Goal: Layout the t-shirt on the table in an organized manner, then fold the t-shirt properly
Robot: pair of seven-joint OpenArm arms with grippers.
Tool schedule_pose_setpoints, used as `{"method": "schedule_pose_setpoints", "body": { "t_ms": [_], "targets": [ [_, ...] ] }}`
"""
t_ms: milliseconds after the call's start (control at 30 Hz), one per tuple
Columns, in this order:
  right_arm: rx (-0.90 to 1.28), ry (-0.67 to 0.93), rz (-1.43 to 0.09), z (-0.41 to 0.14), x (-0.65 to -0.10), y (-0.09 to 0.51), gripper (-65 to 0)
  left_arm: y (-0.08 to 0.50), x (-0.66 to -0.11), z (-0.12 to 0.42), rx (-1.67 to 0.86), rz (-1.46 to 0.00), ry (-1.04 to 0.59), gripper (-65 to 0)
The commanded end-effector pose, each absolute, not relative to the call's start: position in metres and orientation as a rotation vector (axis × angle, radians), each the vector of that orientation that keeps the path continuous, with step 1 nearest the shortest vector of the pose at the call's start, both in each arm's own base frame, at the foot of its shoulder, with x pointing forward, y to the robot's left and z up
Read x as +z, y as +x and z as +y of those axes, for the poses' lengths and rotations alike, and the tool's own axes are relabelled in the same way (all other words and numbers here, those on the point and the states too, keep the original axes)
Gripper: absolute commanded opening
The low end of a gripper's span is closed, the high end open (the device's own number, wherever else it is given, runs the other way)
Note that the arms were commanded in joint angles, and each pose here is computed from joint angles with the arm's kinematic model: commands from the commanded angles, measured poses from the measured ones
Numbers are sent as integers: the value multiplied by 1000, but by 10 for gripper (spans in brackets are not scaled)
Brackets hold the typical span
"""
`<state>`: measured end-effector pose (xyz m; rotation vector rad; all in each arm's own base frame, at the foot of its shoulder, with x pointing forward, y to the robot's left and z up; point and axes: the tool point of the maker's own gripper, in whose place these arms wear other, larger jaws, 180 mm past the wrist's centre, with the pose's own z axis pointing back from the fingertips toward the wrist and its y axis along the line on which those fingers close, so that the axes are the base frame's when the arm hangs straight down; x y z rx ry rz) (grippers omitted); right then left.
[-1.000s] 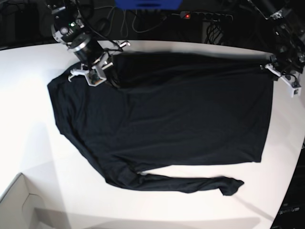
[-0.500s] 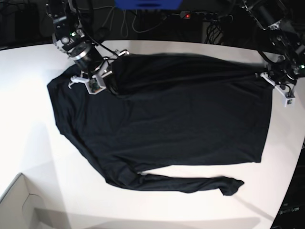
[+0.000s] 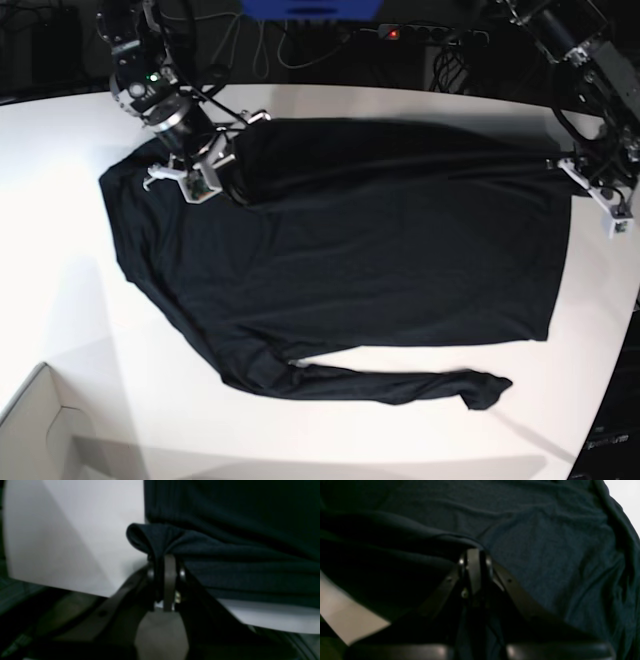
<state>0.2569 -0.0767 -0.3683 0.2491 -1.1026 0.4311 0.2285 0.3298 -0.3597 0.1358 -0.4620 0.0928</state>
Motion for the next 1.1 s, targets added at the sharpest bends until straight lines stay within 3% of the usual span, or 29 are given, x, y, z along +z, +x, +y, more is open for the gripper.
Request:
{"method": "schedule_pose_setpoints", "body": {
  "t_ms": [0, 533, 1067],
  "targets": [
    [427, 259, -1154, -76, -355, 263, -650, 232, -344, 336, 81, -503, 179, -649],
    [428, 264, -1158, -75, -354, 263, -650, 151, -348, 336, 14, -369, 278, -649],
    [428, 268, -1158, -74, -354, 261, -650, 112, -348, 339, 132, -402, 168, -649]
  ]
}}
